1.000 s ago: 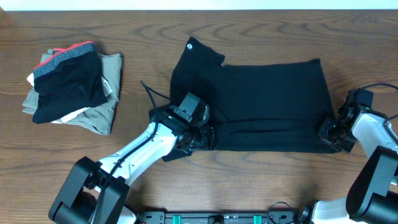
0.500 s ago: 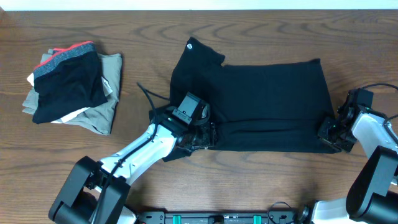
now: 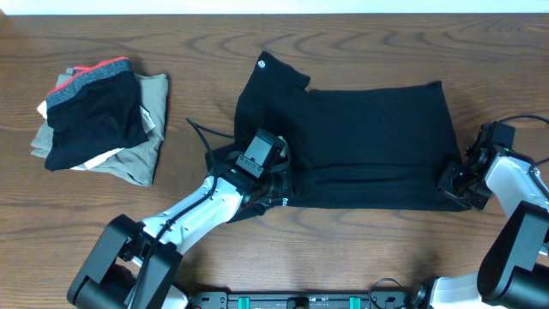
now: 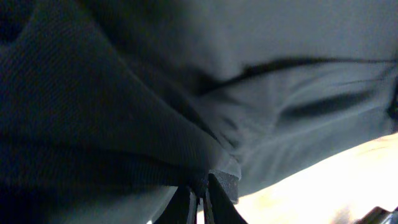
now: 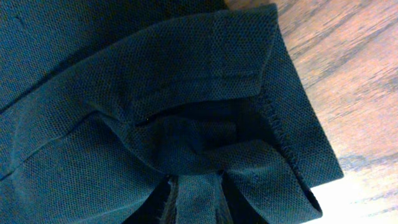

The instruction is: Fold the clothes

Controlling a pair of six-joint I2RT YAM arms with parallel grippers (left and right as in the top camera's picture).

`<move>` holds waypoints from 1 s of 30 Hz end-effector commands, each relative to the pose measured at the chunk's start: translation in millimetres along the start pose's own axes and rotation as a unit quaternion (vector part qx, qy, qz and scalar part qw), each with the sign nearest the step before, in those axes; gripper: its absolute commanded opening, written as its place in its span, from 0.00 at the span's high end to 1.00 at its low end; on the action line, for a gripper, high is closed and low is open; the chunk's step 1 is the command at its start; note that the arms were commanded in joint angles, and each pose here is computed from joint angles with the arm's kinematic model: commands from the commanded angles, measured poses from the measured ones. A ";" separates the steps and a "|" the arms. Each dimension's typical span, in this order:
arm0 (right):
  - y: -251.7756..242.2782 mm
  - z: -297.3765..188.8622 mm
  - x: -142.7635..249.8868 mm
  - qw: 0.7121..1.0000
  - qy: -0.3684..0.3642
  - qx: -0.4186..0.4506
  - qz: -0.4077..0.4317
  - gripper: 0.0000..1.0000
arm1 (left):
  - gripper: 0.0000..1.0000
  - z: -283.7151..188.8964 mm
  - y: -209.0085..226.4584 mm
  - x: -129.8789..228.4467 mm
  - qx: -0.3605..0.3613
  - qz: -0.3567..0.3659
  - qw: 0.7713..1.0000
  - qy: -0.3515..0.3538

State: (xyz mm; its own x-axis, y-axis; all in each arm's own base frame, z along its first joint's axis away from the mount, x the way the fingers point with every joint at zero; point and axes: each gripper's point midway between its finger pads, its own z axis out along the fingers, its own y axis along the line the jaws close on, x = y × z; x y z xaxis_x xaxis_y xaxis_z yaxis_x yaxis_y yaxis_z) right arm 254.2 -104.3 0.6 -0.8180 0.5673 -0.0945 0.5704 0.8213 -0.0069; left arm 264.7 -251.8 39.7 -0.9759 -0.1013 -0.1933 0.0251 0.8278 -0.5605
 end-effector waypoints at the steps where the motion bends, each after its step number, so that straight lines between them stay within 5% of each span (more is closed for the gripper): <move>1: -0.2 1.7 2.3 1.000 0.004 -0.001 0.003 0.82 | 0.94 -8.2 -22.9 -11.8 0.045 0.019 0.999 -0.023; 7: -0.2 1.7 2.2 1.000 0.004 -0.001 0.003 0.82 | 0.94 -27.4 -34.4 -57.4 0.085 0.023 0.991 -0.104; 14: -0.1 1.7 2.0 1.000 0.003 -0.001 0.003 0.82 | 0.94 -46.6 -2.2 -108.5 0.044 -0.018 0.978 -0.201; 30: -0.2 1.7 2.0 1.000 0.003 -0.001 0.003 0.82 | 0.94 -60.0 -21.3 -141.6 0.091 0.004 0.959 -0.268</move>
State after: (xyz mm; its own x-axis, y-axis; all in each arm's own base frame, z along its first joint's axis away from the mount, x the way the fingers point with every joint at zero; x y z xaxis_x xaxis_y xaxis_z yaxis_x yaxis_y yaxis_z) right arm 254.4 -103.8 0.5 -0.8181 0.5674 -0.0941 0.5702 0.8215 -0.0035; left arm 382.1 -224.6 127.1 -0.7451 -0.3837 -0.5456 0.1282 0.7203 -0.6817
